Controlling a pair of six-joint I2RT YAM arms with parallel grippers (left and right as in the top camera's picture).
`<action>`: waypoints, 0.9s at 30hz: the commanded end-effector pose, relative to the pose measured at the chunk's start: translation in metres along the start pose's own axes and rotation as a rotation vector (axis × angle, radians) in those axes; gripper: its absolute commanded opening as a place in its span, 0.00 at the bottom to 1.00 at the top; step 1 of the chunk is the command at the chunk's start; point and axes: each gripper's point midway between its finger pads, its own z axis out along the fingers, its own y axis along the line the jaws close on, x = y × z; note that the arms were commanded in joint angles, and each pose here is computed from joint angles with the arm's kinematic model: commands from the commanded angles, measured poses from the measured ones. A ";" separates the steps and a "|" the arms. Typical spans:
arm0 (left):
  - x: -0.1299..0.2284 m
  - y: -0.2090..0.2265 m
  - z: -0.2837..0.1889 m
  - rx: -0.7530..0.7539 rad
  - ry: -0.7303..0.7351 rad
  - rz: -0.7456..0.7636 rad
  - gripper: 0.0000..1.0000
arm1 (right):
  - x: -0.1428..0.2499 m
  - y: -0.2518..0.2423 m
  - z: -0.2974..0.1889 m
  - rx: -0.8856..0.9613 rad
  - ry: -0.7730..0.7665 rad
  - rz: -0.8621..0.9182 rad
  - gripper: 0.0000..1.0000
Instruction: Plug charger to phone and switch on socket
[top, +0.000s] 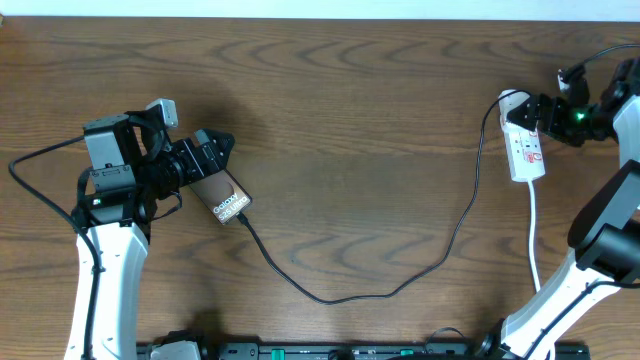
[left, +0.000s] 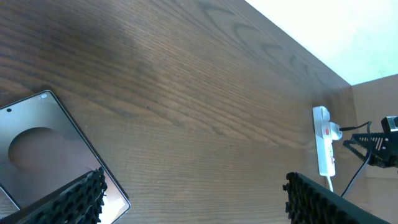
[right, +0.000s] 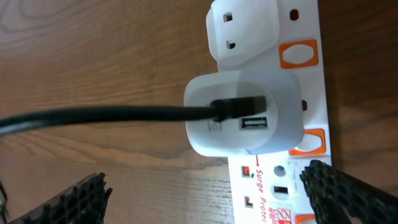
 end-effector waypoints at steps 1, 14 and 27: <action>0.002 0.002 0.002 -0.010 0.007 0.020 0.91 | 0.003 -0.008 0.018 0.001 0.030 0.036 0.99; 0.004 0.003 0.002 -0.015 0.014 0.034 0.90 | 0.004 -0.010 0.032 -0.035 0.031 0.042 0.99; 0.007 0.005 0.001 -0.020 0.028 0.042 0.91 | -0.004 0.003 0.040 -0.046 0.016 0.016 0.99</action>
